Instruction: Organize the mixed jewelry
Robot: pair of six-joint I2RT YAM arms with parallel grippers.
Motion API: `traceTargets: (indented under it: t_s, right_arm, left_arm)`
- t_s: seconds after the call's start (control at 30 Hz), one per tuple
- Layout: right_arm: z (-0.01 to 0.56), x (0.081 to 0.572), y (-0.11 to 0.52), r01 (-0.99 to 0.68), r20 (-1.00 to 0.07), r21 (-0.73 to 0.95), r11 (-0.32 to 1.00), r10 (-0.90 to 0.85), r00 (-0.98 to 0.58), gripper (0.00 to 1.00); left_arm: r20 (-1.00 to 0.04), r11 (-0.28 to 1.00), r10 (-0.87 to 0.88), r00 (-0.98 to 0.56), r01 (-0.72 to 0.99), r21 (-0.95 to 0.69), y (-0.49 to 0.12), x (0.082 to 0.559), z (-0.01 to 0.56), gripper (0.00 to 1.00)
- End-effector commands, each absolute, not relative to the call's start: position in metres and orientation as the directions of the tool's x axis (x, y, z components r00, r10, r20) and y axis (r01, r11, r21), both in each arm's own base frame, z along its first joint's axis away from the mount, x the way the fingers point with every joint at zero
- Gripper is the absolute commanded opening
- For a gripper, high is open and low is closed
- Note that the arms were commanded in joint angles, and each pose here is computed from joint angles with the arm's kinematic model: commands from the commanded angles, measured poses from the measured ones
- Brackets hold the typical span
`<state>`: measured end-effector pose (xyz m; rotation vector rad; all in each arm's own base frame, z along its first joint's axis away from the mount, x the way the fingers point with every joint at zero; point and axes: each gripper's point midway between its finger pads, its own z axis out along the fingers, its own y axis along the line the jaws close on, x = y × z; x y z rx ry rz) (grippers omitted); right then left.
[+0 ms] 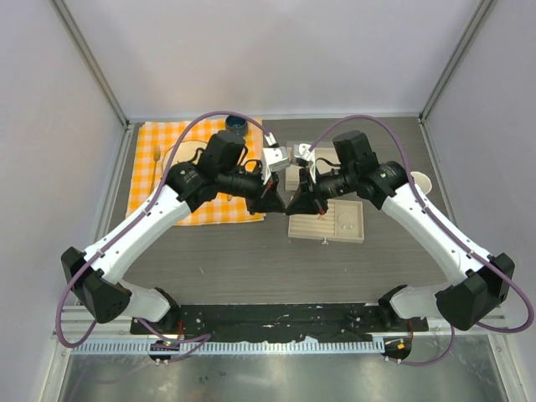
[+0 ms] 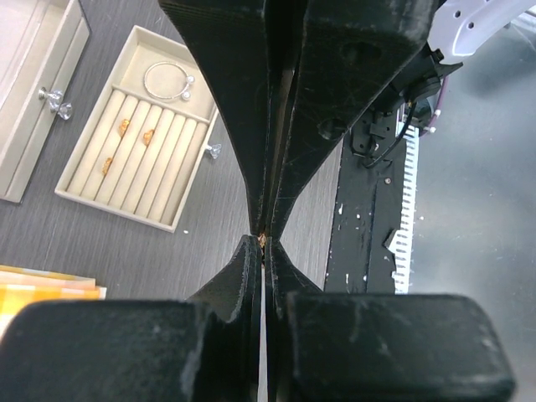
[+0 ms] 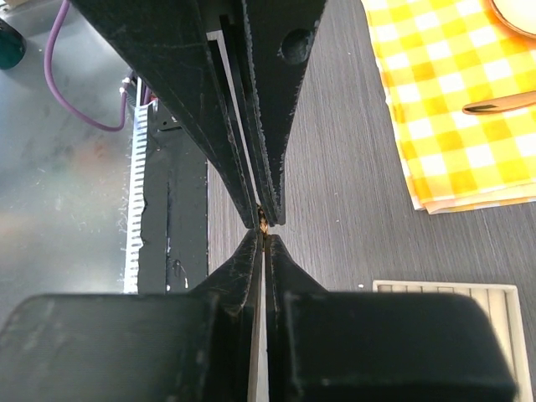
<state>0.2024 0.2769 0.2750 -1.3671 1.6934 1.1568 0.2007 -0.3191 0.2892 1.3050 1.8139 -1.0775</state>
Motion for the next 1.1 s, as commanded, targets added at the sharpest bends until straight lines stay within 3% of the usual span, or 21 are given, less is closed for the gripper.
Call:
traceTargets:
  t_s: [0.0, 0.13, 0.17, 0.27, 0.47, 0.63, 1.07]
  right_arm:
    - [0.301, 0.2, 0.278, -0.988, -0.928, 0.145, 0.049, -0.339, -0.154, 0.14]
    - [0.299, 0.201, 0.276, -0.988, -0.927, 0.142, 0.059, -0.342, -0.154, 0.28]
    - [0.298, 0.201, 0.276, -0.988, -0.926, 0.141, 0.061, -0.344, -0.153, 0.41]
    - [0.298, 0.2, 0.274, -0.989, -0.926, 0.132, 0.071, -0.346, -0.148, 0.47]
    - [0.301, 0.212, 0.262, -0.983, -0.924, 0.072, 0.168, -0.36, -0.129, 0.48]
    - [0.303, 0.237, 0.238, -0.941, -0.927, 0.004, 0.34, -0.351, -0.131, 0.49]
    - [0.291, 0.297, 0.15, -0.683, -0.928, 0.009, 0.73, -0.248, -0.278, 0.48]
  left_arm:
    - [-0.865, 0.155, 0.418, -0.278, 0.96, -0.233, -0.319, 0.199, 0.29, 0.0]
    - [-0.867, 0.166, 0.417, -0.272, 0.961, -0.222, -0.318, 0.202, 0.29, 0.0]
    - [-0.867, 0.17, 0.418, -0.273, 0.961, -0.22, -0.318, 0.203, 0.29, 0.0]
    - [-0.869, 0.174, 0.416, -0.267, 0.962, -0.212, -0.318, 0.204, 0.291, 0.0]
    - [-0.87, 0.196, 0.429, -0.243, 0.965, -0.173, -0.317, 0.213, 0.29, 0.0]
    - [-0.869, 0.196, 0.453, -0.202, 0.973, -0.124, -0.321, 0.224, 0.282, 0.0]
    - [-0.794, 0.14, 0.607, -0.038, 0.988, 0.06, -0.346, 0.26, 0.229, 0.0]
